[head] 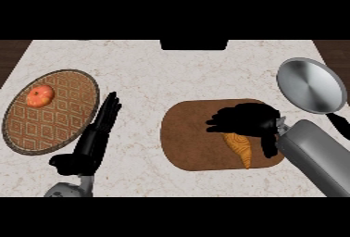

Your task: Pick the croissant from the cutting board and place it in the pan

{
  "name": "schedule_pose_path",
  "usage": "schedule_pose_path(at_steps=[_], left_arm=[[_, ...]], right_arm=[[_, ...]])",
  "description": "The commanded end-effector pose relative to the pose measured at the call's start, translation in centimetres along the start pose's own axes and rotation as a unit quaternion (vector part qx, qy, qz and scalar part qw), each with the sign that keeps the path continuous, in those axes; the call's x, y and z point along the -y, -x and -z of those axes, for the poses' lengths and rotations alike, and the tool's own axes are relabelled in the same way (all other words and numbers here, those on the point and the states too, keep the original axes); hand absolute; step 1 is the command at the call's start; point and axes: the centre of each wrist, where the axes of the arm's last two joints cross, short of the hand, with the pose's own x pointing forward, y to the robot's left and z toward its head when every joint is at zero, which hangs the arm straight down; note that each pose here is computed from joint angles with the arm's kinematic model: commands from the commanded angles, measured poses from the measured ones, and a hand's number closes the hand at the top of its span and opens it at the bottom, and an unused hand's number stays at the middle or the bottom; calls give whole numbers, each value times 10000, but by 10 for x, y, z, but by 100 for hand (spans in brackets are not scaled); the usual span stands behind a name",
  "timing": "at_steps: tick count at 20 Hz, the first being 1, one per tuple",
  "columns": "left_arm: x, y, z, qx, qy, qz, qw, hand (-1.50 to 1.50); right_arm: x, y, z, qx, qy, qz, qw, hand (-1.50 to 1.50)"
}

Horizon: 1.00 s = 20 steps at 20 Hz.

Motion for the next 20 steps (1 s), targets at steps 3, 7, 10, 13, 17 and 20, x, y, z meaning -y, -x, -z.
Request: schedule_pose_path(at_steps=[3,7,10,13,17,20], left_arm=[[4,4,-4,-23,4,-12,10000,0],[2,-10,-10,-54,88,31,9999,0],[-13,-15,1,80,61,-64,9999,0],[12,-4,-8,-31,15,-61,10000,0],[4,3,-10,28,100,-1,9999,0],[-5,-2,-9,9,-32,18,10000,0]], right_arm=[[1,16,8,-221,7,86,9997,-150],[-36,8,3,-69,97,268,9996,-150],[-2,23,5,-79,187,341,9992,-150],[3,15,22,-120,119,268,9995,-150],[-37,37,37,-340,-38,166,9993,-150],[-43,19,55,-364,-157,223,9990,-150]])
